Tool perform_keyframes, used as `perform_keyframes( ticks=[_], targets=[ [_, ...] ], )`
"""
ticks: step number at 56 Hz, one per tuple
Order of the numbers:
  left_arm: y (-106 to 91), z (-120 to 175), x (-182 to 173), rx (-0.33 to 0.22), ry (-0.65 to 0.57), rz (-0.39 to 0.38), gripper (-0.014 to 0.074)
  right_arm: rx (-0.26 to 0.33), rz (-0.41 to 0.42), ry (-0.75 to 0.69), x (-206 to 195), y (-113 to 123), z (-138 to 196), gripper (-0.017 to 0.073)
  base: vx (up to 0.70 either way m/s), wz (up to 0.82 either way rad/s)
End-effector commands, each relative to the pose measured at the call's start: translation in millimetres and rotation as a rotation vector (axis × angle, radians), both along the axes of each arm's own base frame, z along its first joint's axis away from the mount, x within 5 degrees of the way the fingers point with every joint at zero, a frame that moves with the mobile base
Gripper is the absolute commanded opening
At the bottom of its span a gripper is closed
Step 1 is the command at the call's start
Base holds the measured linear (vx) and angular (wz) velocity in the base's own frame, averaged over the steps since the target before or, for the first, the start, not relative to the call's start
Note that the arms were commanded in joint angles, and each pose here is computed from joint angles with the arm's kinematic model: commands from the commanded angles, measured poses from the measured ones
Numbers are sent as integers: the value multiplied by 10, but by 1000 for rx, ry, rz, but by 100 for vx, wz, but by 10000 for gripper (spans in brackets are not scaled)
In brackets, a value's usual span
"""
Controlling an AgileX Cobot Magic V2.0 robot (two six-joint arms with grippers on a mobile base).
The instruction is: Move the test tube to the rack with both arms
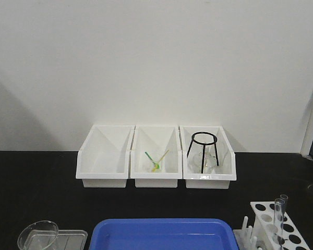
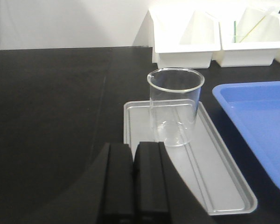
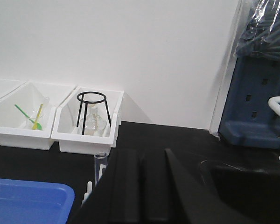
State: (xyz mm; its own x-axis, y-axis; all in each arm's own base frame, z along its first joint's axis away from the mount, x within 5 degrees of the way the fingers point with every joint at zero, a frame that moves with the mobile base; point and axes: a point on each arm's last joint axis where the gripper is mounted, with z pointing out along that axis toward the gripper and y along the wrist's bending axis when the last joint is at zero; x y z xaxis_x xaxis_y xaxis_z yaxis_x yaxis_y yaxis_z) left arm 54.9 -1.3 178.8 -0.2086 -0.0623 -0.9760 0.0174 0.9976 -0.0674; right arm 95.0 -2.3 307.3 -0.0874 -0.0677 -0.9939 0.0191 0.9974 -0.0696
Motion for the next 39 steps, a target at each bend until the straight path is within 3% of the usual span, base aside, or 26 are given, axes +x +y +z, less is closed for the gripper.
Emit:
perform_keyframes(
  ticks=[1, 39],
  targets=[
    [-9, 175, 4, -28, -122, -6, -6, -12, 10, -106, -2, 8, 172, -11, 0, 0],
    [-9, 175, 4, -28, -122, -6, -6, -12, 10, -108, -2, 8, 173, -11, 0, 0]
  ],
)
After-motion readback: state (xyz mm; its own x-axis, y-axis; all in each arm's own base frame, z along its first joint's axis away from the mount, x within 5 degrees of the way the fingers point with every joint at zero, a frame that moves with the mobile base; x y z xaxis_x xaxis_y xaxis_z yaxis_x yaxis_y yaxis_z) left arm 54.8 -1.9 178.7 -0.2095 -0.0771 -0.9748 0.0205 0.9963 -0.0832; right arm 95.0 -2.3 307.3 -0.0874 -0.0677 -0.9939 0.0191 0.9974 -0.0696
